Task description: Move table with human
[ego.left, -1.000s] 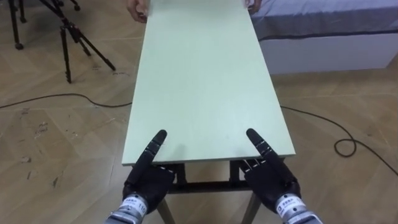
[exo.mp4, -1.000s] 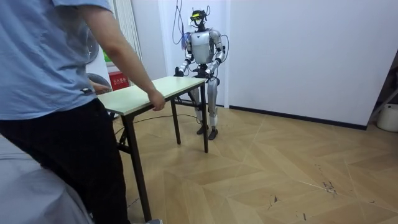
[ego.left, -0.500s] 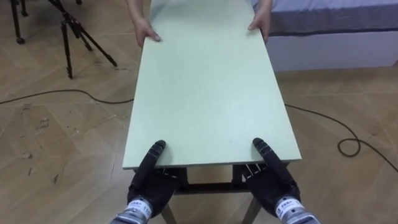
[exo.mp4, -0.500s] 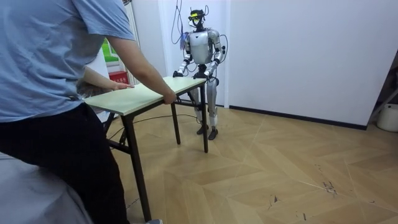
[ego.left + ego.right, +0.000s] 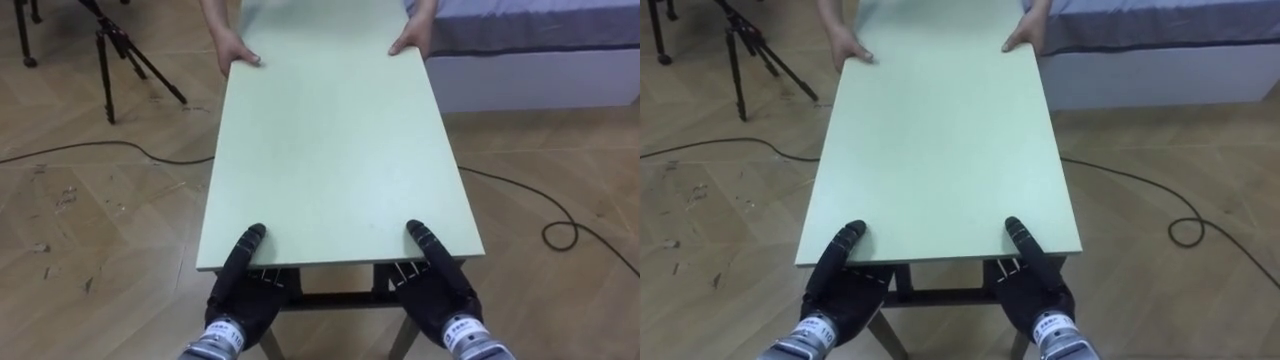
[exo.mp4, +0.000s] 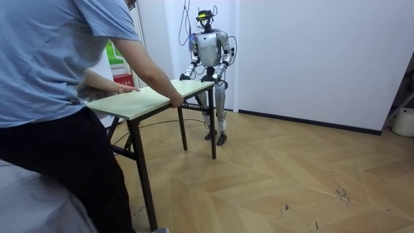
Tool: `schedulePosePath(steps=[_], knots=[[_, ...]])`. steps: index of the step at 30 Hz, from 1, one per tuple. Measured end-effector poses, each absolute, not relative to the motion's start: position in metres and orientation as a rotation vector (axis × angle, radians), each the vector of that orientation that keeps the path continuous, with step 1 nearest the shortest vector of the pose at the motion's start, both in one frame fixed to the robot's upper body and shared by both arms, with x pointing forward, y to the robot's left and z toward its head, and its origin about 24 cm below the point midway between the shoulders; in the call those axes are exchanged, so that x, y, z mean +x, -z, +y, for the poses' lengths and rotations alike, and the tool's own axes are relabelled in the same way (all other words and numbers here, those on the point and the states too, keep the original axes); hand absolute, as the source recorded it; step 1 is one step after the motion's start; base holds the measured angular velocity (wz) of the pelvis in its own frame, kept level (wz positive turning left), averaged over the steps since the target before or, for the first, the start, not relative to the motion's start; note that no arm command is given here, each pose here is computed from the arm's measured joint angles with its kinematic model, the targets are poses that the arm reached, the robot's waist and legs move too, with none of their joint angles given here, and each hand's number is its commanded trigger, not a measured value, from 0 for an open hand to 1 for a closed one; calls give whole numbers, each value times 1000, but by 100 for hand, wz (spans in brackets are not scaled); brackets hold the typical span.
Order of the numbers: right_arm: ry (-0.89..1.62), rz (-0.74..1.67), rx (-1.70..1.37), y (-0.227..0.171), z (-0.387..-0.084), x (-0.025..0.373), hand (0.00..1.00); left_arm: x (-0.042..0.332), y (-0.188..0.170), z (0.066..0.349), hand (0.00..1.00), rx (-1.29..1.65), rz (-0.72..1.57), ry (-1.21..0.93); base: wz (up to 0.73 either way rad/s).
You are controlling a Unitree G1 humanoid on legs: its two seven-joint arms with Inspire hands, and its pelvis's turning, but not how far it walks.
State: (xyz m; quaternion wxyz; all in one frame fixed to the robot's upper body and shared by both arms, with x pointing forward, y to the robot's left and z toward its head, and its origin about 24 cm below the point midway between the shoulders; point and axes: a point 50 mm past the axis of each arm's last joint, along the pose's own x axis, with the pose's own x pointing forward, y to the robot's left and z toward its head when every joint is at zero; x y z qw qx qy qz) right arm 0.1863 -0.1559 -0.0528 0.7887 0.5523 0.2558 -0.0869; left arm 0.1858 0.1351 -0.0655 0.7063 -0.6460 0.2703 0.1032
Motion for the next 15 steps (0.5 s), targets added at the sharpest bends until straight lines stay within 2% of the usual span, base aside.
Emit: schedulePosePath(steps=[15], knots=[[138, 433, 1218, 31, -155, 192, 100, 195, 44, 130, 100, -1420, 482, -123, 0]])
